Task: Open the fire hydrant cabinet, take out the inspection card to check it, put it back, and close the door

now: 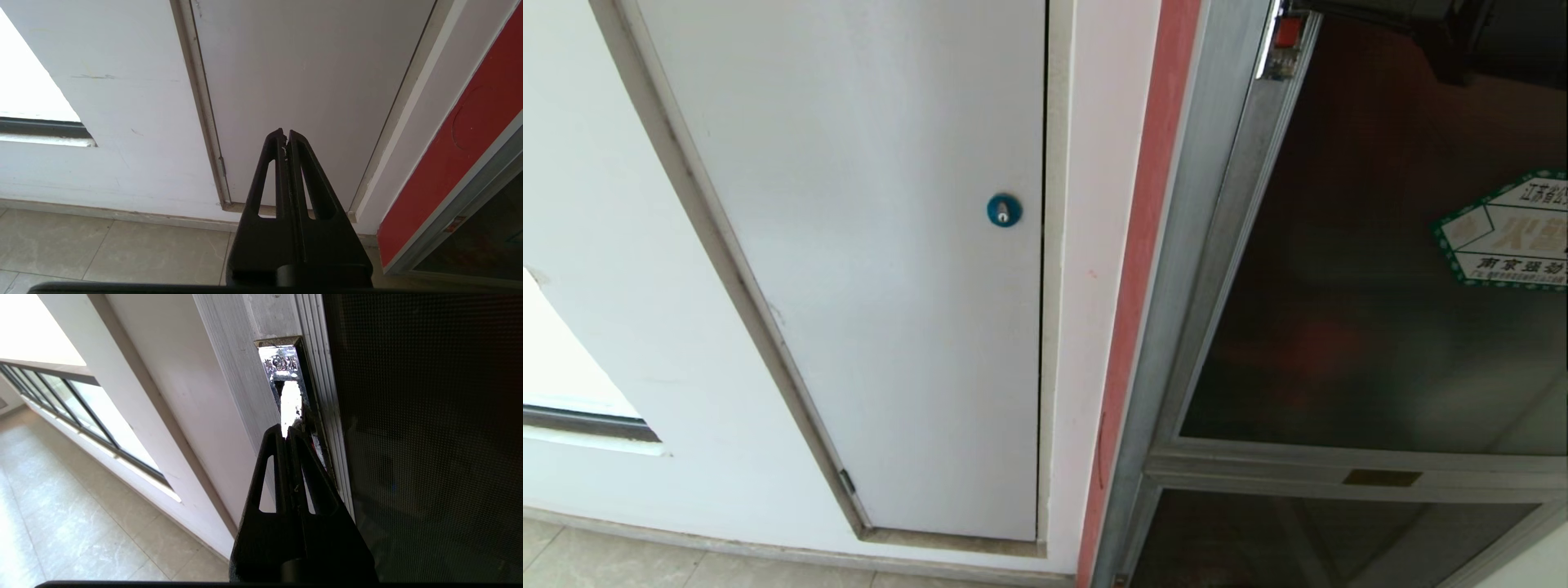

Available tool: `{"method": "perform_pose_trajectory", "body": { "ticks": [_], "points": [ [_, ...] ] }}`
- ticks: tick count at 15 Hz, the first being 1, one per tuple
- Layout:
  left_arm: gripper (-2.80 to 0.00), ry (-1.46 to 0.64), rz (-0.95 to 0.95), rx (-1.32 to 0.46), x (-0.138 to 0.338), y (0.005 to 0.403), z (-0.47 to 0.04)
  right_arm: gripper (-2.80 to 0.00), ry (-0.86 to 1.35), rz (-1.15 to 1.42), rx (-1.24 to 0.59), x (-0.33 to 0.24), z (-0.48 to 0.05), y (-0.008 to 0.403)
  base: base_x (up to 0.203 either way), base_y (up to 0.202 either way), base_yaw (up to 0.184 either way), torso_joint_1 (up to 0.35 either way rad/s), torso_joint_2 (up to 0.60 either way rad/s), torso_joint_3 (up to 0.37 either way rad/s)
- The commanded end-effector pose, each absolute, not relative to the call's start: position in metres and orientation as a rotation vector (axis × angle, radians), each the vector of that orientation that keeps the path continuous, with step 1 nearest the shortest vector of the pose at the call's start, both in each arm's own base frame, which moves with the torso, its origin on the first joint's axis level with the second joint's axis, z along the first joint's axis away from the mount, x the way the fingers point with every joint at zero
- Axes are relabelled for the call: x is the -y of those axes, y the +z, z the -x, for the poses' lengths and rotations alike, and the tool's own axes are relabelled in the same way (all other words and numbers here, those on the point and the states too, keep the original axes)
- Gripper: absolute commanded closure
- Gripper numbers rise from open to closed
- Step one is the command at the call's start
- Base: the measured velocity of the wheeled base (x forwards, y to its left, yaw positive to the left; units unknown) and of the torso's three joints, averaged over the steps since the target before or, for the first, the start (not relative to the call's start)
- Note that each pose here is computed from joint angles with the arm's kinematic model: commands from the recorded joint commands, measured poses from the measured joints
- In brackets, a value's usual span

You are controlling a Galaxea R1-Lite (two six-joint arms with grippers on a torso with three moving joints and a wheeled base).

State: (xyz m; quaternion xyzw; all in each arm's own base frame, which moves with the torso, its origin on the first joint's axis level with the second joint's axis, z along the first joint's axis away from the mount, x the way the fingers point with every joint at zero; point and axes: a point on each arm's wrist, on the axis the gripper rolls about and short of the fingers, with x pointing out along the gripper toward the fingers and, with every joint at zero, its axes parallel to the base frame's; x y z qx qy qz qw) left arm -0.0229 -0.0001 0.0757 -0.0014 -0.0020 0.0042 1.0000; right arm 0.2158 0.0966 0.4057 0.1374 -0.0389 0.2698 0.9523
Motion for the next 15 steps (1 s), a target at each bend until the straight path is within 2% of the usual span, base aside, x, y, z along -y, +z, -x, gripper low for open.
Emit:
{"method": "perform_pose_trajectory", "body": {
  "ticks": [1, 15],
  "points": [
    [0.00, 0.009, 0.003, 0.002, 0.000, 0.075, 0.023, 0.00, 0.549, -0.278, 0.073, -0.097, -0.217, 0.404, 0.000, 0.000, 0.000, 0.000, 0.00, 0.000],
    [0.00, 0.009, 0.003, 0.002, 0.000, 0.075, 0.023, 0.00, 0.517, -0.275, 0.062, -0.095, -0.231, 0.401, 0.000, 0.000, 0.000, 0.000, 0.00, 0.000]
  ]
}}
